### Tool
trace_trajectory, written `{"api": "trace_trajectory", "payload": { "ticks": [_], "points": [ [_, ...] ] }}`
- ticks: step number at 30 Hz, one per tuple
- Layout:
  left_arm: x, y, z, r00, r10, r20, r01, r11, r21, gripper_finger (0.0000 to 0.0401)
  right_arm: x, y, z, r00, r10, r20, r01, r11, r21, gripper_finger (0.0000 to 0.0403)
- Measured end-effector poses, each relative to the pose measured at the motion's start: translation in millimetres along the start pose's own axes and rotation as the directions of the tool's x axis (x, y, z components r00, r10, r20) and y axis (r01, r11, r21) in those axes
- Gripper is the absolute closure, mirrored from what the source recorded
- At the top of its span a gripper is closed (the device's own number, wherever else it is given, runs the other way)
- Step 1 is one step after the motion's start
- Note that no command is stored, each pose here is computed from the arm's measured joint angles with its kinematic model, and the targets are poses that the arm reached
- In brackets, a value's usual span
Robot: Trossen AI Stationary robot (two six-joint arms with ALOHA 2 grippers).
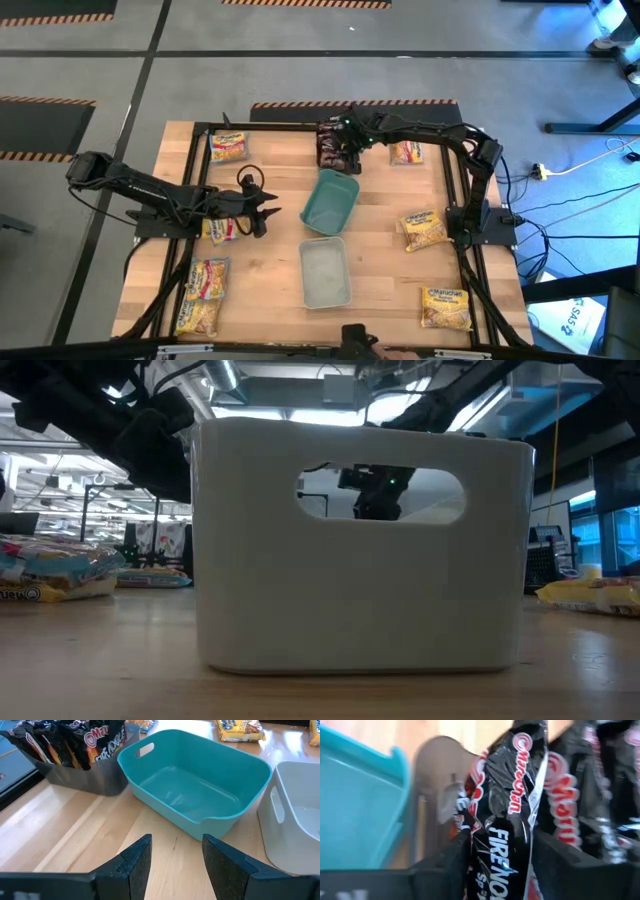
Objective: Sort Maruchan noodles
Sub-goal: Put the black noodle pack into the black bin, then put the yellow noodle pack into the green bin
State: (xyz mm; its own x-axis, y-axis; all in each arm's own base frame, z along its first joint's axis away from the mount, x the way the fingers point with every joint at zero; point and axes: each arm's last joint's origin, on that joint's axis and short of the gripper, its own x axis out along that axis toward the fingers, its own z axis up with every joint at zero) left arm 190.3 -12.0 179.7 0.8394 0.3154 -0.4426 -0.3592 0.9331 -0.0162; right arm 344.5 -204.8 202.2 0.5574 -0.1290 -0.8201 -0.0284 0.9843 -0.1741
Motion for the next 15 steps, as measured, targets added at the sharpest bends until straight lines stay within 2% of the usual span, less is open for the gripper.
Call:
{"api": "trace_trajectory", "payload": {
  "ticks": [3,7,11,15],
  "points": [
    [0.0,-0.1,0.7,1.0,-0.001,0.007,0.001,1.0,0.013,0.0231,-7.2,-1.6,7.9,0.999,-0.042,-0.035,0.042,0.999,0.003,0.0186],
    [0.1,-1.0,2.2,0.999,-0.032,0.015,0.032,0.999,0.011,0.0231,-42.1,6.6,26.9,0.999,-0.019,-0.044,0.02,1.0,0.016,0.0163],
    [4.3,1.2,2.1,1.0,-0.023,0.013,0.023,1.0,-0.002,0.0231,-74.0,37.4,33.9,0.997,0.02,-0.08,-0.019,1.0,0.015,0.0159],
    [17.1,4.6,-1.6,1.0,-0.011,-0.013,0.011,1.0,-0.023,0.0232,-84.1,72.7,23.4,0.992,0.068,-0.106,-0.062,0.997,0.053,0.0167]
  ]
}}
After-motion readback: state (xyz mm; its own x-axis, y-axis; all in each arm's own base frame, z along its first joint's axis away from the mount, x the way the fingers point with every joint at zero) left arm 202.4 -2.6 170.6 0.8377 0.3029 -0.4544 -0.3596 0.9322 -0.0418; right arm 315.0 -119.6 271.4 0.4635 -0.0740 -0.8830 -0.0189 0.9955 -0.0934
